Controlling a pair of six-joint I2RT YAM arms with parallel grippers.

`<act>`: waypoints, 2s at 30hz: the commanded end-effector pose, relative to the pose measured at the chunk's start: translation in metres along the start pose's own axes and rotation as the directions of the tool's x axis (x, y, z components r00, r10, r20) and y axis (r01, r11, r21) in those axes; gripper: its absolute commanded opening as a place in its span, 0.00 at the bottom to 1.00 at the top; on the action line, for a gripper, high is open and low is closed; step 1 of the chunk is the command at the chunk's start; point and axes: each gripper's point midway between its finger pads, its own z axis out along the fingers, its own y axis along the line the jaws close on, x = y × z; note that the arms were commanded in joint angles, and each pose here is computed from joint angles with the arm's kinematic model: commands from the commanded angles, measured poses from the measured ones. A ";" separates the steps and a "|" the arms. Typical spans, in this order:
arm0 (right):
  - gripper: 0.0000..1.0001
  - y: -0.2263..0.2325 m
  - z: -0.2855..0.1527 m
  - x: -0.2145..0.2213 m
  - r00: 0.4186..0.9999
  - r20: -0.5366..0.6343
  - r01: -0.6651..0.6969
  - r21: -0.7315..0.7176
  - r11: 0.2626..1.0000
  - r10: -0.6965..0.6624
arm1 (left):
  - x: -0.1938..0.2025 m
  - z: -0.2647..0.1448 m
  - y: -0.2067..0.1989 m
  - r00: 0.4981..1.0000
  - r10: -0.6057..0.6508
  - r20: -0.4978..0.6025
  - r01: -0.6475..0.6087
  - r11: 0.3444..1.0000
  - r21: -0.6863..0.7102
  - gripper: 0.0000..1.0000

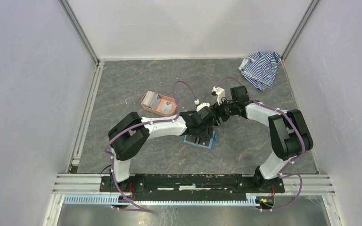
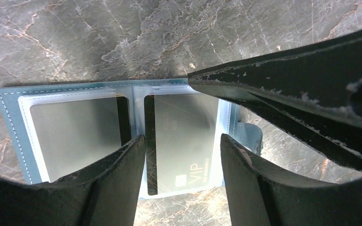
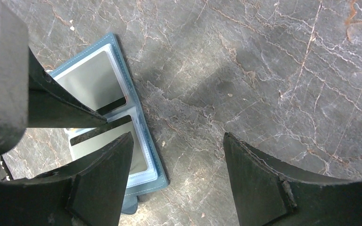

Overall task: Put the credit cards into the card holder
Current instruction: Insert the credit card into the card holder.

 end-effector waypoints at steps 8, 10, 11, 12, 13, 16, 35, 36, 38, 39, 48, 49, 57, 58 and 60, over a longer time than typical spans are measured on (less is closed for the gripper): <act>0.77 0.005 0.002 -0.014 0.998 0.037 0.052 -0.005 0.999 -0.052 | -0.023 -0.030 -0.072 0.989 0.087 0.121 -0.119 0.951 0.287 0.68; 0.77 0.006 0.000 -0.017 0.997 0.047 0.069 -0.003 0.998 -0.069 | -0.034 -0.042 -0.072 0.982 0.089 0.167 -0.134 0.951 0.279 0.69; 0.78 0.007 -0.001 -0.018 0.996 0.050 0.079 -0.002 0.997 -0.079 | -0.040 -0.049 -0.074 0.977 0.089 0.193 -0.143 0.947 0.288 0.69; 0.78 0.007 -0.002 -0.020 0.994 0.056 0.090 0.001 0.996 -0.090 | -0.045 -0.056 -0.075 0.972 0.086 0.217 -0.150 0.943 0.298 0.69; 0.79 0.007 -0.004 -0.022 0.993 0.061 0.104 0.005 0.995 -0.104 | -0.049 -0.064 -0.077 0.967 0.083 0.241 -0.158 0.938 0.309 0.70; 0.83 0.010 -0.010 -0.029 0.984 0.086 0.153 0.010 0.988 -0.154 | -0.059 -0.082 -0.079 0.953 0.081 0.293 -0.179 0.928 0.327 0.70; 0.98 0.046 -0.080 -0.069 0.873 0.318 0.354 0.110 0.929 -0.370 | -0.060 -0.168 -0.003 0.827 -0.077 0.557 -0.168 0.912 0.375 1.00; 0.98 0.059 -0.076 -0.059 0.895 0.311 0.331 0.017 0.944 -0.319 | -0.056 -0.170 -0.002 0.830 -0.088 0.551 -0.178 0.894 0.411 1.00; 0.96 0.078 -0.071 -0.042 0.933 0.293 0.250 -0.119 0.961 -0.207 | -0.049 -0.176 -0.005 0.835 -0.133 0.535 -0.187 0.844 0.502 1.00; 0.94 0.082 -0.071 -0.037 0.939 0.293 0.225 -0.136 0.965 -0.178 | -0.047 -0.179 -0.007 0.834 -0.172 0.524 -0.177 0.817 0.549 1.00; 0.78 0.091 -0.057 0.012 0.950 0.305 -0.011 -0.194 0.981 0.072 | -0.030 -0.152 -0.032 0.897 -0.251 0.363 -0.086 0.707 0.702 0.94; 0.76 0.089 -0.054 0.018 0.956 0.283 -0.029 -0.191 0.981 0.084 | -0.030 -0.147 -0.033 0.901 -0.251 0.353 -0.076 0.710 0.700 0.94; 0.52 0.063 -0.040 0.043 0.974 0.200 -0.084 -0.110 0.990 0.105 | -0.015 -0.095 -0.019 0.939 -0.163 0.302 -0.048 0.809 0.586 0.89; 0.46 0.058 -0.039 0.044 0.978 0.188 -0.070 -0.094 0.993 0.087 | -0.014 -0.093 -0.016 0.940 -0.156 0.303 -0.048 0.819 0.572 0.88; 0.39 0.046 -0.039 0.046 0.985 0.161 -0.051 -0.036 0.998 0.056 | -0.016 -0.094 -0.012 0.936 -0.150 0.318 -0.053 0.833 0.551 0.88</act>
